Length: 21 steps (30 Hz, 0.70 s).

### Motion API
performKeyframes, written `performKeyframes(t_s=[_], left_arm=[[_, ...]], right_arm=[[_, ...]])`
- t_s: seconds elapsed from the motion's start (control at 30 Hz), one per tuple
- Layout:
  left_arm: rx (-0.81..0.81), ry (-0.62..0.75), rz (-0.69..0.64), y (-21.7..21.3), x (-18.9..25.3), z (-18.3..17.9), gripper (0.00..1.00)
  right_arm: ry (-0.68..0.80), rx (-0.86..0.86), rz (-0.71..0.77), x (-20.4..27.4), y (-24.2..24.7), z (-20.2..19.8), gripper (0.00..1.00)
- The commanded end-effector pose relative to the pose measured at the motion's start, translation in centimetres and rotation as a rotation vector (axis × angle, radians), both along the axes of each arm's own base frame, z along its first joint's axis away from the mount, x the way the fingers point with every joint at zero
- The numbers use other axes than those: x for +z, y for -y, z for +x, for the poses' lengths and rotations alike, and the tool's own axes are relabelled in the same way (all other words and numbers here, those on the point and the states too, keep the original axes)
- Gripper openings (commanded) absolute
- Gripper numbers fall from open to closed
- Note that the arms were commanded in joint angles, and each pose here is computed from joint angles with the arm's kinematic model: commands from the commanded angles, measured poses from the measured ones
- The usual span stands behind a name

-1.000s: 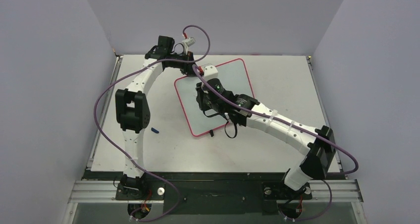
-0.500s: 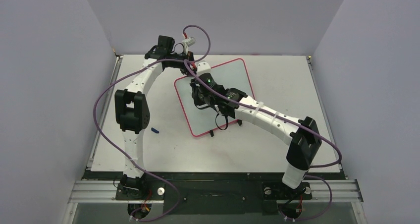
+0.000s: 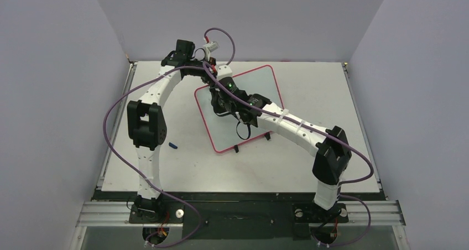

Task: Write a sentence on the whiteboard

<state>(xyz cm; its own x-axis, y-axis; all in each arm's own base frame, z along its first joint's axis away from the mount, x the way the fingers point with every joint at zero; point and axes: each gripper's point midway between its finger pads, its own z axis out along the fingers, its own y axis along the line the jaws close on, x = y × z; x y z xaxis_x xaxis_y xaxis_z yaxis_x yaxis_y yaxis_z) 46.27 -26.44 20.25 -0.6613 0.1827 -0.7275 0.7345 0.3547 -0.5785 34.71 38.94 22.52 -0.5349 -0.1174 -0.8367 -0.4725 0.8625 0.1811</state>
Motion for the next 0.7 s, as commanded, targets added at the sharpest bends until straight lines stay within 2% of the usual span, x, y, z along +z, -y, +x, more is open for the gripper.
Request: performKeyframes(t_s=[0.0,0.3,0.67], left_arm=[[-0.007,0.141,0.038,0.1,1.4,0.3,0.0],[-0.01,0.145,0.036,0.1,1.5,0.3,0.0],[-0.01,0.148,0.034,0.1,1.6,0.2,0.0]], right_arm=[[0.042,-0.007,0.052,2.1,-0.9,1.5,0.0],[0.024,-0.022,0.044,0.9,-1.0,2.4,0.0],[-0.016,-0.02,0.011,-1.4,-0.4,1.7,0.0]])
